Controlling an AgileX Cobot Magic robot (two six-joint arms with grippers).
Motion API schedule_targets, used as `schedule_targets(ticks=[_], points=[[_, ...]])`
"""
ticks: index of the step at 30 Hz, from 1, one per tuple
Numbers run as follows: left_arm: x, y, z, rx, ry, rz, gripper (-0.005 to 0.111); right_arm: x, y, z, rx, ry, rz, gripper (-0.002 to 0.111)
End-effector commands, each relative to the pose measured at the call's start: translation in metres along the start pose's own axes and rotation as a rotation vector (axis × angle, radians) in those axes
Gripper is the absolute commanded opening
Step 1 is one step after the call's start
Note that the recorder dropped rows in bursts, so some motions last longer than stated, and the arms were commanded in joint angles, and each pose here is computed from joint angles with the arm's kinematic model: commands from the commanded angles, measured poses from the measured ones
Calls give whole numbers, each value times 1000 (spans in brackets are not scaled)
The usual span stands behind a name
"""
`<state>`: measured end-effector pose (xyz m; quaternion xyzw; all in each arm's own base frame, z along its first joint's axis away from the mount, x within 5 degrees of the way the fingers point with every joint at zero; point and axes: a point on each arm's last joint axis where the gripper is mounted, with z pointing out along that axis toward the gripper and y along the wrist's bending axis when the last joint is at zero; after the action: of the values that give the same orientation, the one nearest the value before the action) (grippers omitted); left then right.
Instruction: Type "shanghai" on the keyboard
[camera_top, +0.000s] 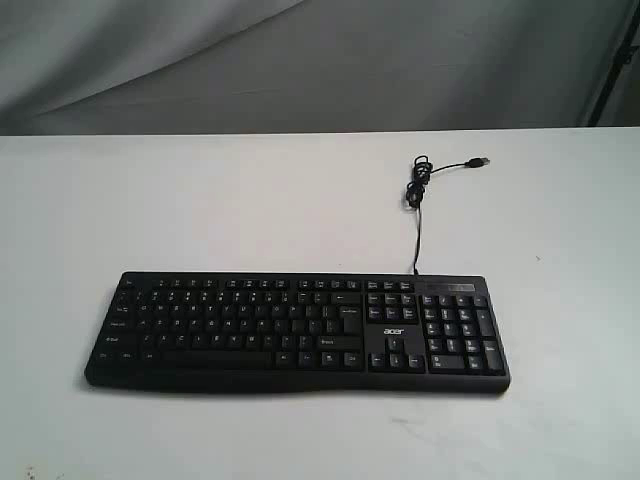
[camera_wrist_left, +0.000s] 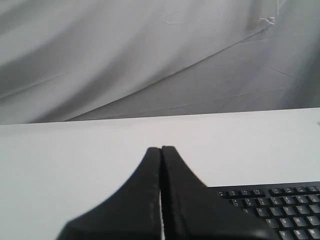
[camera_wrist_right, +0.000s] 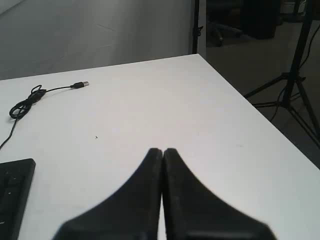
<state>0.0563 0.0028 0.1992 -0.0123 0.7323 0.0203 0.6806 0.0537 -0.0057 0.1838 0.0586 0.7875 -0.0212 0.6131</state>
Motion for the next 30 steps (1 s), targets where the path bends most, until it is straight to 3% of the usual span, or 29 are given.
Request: schedule_targets(ticks=[1, 19, 30], points=[[0, 0, 0, 7, -6, -5, 0, 1, -1, 0, 10, -2, -3, 0], [0, 0, 0, 7, -6, -5, 0, 0, -1, 0, 13, -7, -15, 0], [0, 0, 0, 7, -6, -5, 0, -30, 0, -5, 0, -345, -19, 0]])
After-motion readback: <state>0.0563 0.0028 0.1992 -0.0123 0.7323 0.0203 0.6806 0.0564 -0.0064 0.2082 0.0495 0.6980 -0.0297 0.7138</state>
